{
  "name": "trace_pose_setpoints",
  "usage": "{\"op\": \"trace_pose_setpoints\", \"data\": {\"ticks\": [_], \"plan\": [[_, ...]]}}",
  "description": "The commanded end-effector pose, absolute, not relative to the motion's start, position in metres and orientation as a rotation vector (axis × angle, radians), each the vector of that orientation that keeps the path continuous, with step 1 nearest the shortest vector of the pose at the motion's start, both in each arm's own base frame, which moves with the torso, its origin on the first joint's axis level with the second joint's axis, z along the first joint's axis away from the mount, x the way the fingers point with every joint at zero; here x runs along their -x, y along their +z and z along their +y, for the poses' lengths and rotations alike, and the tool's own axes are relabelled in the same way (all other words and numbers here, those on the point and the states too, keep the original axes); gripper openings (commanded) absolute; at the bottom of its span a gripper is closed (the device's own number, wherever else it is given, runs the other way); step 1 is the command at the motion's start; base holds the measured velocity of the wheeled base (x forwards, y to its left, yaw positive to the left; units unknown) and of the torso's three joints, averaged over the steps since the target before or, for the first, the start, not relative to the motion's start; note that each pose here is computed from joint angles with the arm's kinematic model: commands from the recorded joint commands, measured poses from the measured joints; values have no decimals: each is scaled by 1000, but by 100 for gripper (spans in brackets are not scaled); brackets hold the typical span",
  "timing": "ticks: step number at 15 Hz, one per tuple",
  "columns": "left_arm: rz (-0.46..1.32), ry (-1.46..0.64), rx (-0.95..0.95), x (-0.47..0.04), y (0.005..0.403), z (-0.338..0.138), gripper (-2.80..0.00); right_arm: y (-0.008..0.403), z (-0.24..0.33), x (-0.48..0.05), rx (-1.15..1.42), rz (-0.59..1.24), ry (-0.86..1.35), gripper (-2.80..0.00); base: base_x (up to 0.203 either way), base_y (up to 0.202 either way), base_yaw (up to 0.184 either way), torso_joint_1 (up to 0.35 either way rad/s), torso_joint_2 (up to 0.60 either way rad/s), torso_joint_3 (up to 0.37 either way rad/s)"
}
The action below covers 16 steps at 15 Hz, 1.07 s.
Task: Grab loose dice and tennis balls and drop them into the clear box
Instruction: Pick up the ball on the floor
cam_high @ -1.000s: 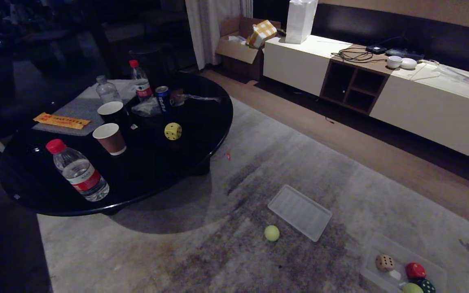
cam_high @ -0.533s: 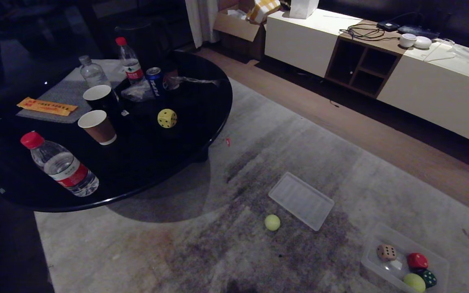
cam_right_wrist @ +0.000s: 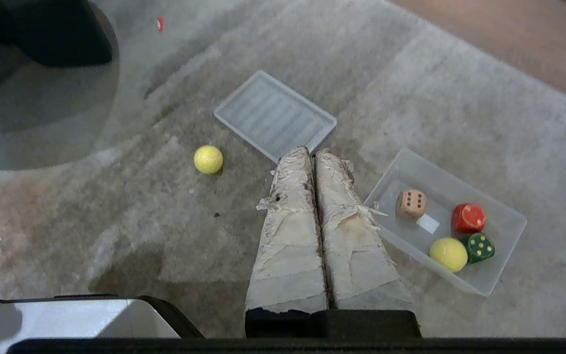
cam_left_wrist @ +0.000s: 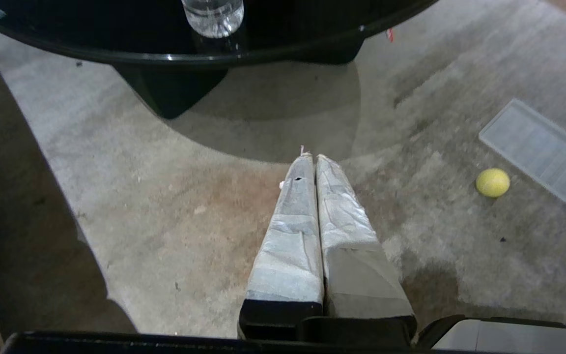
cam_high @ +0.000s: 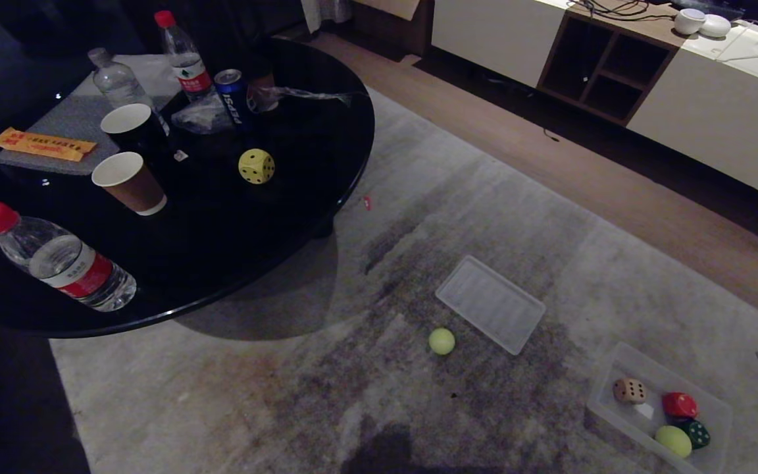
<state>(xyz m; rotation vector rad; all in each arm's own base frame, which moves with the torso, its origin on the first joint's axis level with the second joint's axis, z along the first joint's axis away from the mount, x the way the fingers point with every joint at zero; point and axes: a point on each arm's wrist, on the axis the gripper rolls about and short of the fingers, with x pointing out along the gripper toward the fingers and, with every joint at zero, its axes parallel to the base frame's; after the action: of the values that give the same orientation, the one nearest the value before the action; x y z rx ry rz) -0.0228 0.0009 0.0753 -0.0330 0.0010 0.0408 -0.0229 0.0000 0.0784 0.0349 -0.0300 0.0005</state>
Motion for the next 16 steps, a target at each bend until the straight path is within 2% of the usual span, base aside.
{"op": "trace_pose_setpoints", "data": {"ticks": [1,16], "plan": [[4,41,34,23,75,1,-280,76,0,22,-35,-20,-1,-280,0,0,0,0,5,-198],[4,43,38,23,75,1,-280,76,0,22,-35,-20,1,-280,0,0,0,3,3,-196]]}}
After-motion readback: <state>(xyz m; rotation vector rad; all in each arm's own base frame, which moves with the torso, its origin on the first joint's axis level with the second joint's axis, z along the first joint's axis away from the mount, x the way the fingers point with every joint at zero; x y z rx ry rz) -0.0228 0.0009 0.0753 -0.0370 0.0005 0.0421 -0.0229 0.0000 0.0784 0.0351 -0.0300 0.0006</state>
